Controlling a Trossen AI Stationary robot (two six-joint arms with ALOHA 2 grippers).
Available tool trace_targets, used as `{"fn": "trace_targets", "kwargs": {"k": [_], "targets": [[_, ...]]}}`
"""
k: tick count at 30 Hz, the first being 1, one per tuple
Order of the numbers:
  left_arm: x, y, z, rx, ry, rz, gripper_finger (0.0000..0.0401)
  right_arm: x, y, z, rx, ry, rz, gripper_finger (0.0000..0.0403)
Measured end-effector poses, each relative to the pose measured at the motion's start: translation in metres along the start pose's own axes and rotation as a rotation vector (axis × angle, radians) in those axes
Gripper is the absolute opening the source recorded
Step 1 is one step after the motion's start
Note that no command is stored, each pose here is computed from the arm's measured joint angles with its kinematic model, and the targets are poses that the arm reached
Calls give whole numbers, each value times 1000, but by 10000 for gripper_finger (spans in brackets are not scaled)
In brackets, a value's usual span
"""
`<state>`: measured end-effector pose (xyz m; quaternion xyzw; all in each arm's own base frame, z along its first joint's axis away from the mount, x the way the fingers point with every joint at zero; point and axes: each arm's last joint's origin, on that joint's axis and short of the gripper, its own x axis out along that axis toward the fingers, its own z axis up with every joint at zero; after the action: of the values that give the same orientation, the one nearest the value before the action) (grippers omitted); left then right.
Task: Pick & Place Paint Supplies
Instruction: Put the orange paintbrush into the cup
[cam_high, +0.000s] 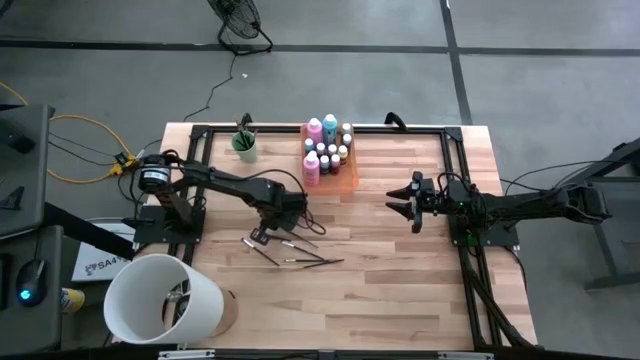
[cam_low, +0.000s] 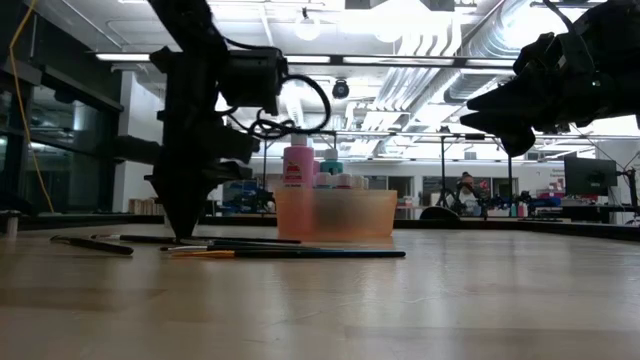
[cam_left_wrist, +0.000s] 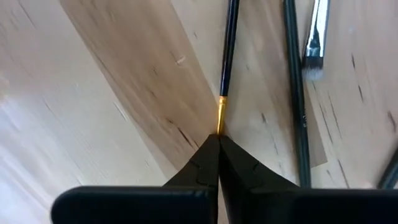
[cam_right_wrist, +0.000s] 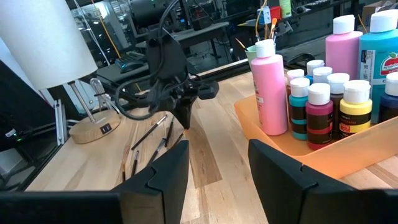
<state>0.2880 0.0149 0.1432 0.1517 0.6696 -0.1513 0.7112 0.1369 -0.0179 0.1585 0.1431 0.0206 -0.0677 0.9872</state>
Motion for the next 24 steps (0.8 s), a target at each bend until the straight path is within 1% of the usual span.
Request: {"fn": "trace_targets", "kwargs": {"k": [2,4,7,9,12,19,22,24], "targets": [[-8,3,5,-23,4,-3,0,0,0,0,0,0,0,160],[-17,3,5,-49,66,-17,0,0,0,0,0,0,0,160],[-38,10,15,-71,65,72,0,0,0,0,0,0,0,160],[-48,11,13,-89,134,105,0,0,0,0,0,0,0,160],[-65,15,17,-91,169,171,0,0,0,0,0,0,0,160],[-112,18,10,-85,399,344,0,0,0,0,0,0,-1,160],[-133,18,6,-85,473,407,0,0,0,0,0,0,0,160],[-141,21,7,-81,483,491,0,0,0,0,0,0,0,160]]}}
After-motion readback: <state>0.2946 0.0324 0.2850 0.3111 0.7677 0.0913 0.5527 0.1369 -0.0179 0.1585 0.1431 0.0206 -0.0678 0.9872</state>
